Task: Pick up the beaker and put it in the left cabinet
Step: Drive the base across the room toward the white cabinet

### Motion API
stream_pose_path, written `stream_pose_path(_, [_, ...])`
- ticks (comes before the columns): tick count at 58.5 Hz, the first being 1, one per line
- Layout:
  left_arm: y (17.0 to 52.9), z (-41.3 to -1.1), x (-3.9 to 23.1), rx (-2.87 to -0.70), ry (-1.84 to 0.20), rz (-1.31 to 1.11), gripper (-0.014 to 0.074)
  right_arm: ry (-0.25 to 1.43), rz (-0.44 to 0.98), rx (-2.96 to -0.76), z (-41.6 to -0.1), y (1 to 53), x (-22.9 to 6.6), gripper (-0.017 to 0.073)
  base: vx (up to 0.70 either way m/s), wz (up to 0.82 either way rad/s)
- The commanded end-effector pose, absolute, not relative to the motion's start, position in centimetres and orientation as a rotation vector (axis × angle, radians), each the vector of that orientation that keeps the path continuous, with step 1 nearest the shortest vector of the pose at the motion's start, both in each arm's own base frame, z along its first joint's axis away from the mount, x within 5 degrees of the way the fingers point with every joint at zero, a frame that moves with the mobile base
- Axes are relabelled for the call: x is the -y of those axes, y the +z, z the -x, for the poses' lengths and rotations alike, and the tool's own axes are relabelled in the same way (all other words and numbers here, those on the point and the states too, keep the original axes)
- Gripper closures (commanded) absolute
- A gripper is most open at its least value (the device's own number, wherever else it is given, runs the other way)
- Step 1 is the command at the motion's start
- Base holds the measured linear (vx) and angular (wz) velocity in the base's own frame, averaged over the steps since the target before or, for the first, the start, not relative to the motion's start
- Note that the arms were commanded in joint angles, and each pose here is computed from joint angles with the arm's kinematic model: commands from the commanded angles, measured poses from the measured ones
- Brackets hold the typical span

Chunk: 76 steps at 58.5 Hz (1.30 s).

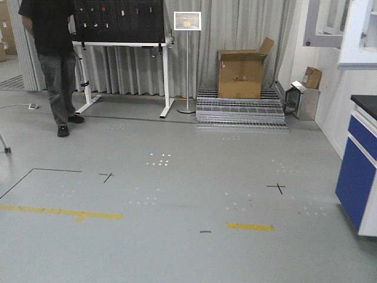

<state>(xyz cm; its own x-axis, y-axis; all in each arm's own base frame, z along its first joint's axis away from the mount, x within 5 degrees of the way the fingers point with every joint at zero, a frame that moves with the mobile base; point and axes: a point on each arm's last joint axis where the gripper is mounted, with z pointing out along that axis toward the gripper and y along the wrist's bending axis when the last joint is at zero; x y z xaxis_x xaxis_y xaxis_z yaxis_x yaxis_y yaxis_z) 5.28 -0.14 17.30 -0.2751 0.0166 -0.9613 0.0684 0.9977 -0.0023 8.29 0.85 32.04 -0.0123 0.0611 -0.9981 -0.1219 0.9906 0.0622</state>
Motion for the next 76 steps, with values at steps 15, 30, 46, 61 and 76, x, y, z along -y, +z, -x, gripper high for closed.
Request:
stream_pose_path(15, [18.41,-5.34,0.25,-1.753,-0.068,-0.062,0.059,0.155,0.091,-1.514,-8.16,33.31,-1.13,0.0563,0.82,0.0])
stream_pose_path(30, [18.41,-5.34,0.25,-1.753,-0.068,-0.062,0.059,0.155,0.091,-1.514,-8.16,33.31,-1.14,0.0563,0.82,-0.07])
stream_pose_path(46, [18.41,-5.34,0.26,-1.753,-0.068,-0.062,0.059,0.155,0.091,-1.514,-8.16,33.31,-1.13,0.0563,0.8,-0.09])
stream_pose_path(61, [18.4,-5.34,0.25,-1.754,-0.067,-0.062,0.059,0.155,0.091,-1.514,-8.16,33.31,-1.13,0.0563,0.79,-0.01])
stream_pose_path(76, [18.4,-5.34,0.25,-1.754,-0.067,-0.062,0.059,0.155,0.091,-1.514,-8.16,33.31,-1.13,0.0563,0.81,0.12])
